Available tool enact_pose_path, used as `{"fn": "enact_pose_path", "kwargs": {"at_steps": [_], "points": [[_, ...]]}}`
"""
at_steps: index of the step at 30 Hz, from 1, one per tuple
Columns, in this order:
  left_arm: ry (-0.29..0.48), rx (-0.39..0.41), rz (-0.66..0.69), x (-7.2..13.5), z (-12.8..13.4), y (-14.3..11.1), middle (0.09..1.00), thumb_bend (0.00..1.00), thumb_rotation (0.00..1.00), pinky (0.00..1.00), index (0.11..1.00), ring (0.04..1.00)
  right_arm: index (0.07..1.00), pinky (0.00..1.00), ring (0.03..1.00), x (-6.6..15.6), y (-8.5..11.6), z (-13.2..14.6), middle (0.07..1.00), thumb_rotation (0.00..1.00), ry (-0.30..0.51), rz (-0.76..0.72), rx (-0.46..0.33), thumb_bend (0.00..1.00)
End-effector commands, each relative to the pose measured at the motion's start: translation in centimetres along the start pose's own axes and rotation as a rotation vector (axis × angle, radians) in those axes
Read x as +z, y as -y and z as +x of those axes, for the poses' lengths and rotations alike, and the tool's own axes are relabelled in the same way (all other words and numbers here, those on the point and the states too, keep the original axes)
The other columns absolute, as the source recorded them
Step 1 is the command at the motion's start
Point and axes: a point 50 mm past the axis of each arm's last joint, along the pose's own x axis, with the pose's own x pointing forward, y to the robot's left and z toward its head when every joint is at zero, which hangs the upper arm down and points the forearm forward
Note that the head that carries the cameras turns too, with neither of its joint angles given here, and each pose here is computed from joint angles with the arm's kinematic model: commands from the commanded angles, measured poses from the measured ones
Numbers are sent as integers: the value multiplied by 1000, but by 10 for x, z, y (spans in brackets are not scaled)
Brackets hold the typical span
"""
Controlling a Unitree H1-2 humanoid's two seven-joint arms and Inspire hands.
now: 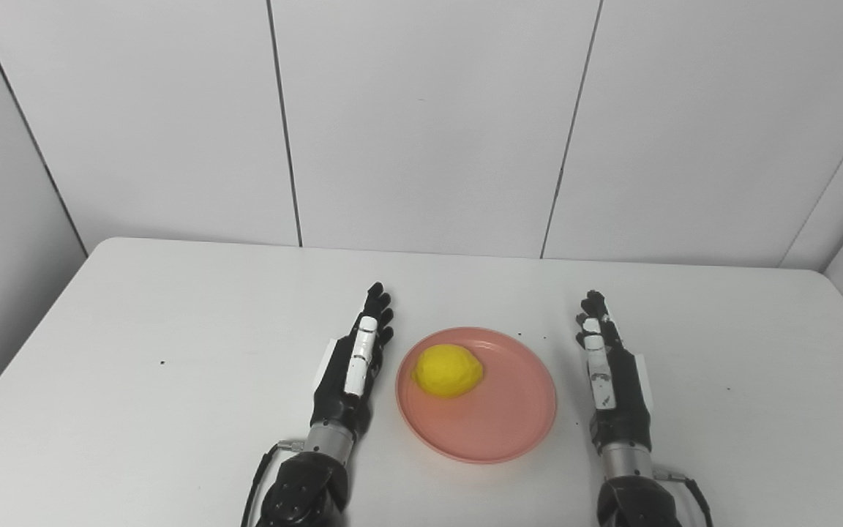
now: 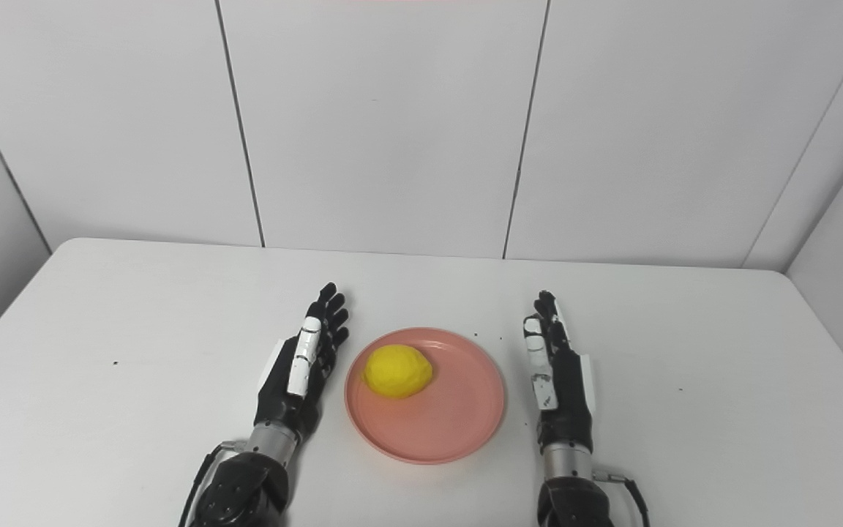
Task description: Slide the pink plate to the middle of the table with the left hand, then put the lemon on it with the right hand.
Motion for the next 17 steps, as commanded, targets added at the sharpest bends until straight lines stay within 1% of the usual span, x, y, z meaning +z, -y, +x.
{"fn": "enact_pose_path", "kwargs": {"at_steps": [1, 8, 13, 17], "points": [[-10, 23, 14, 0, 0, -4, 999, 538, 1000, 1000, 999, 999, 926, 943, 936, 5, -9, 2, 939, 948, 23, 18, 1, 739], [12, 64, 34, -1, 0, -6, 987, 559, 1000, 994, 982, 986, 927, 946, 933, 6, -10, -1, 940, 951, 18, 20, 4, 713], [14, 82, 35, -3, 0, -6, 993, 527, 1000, 1000, 987, 1000, 911, 906, 910, 6, -9, -2, 917, 957, 23, 17, 0, 677], [13, 97, 37, -3, 0, -5, 982, 521, 1000, 1000, 970, 990, 901, 881, 899, 5, -8, -2, 905, 946, 24, 25, -1, 695]]}}
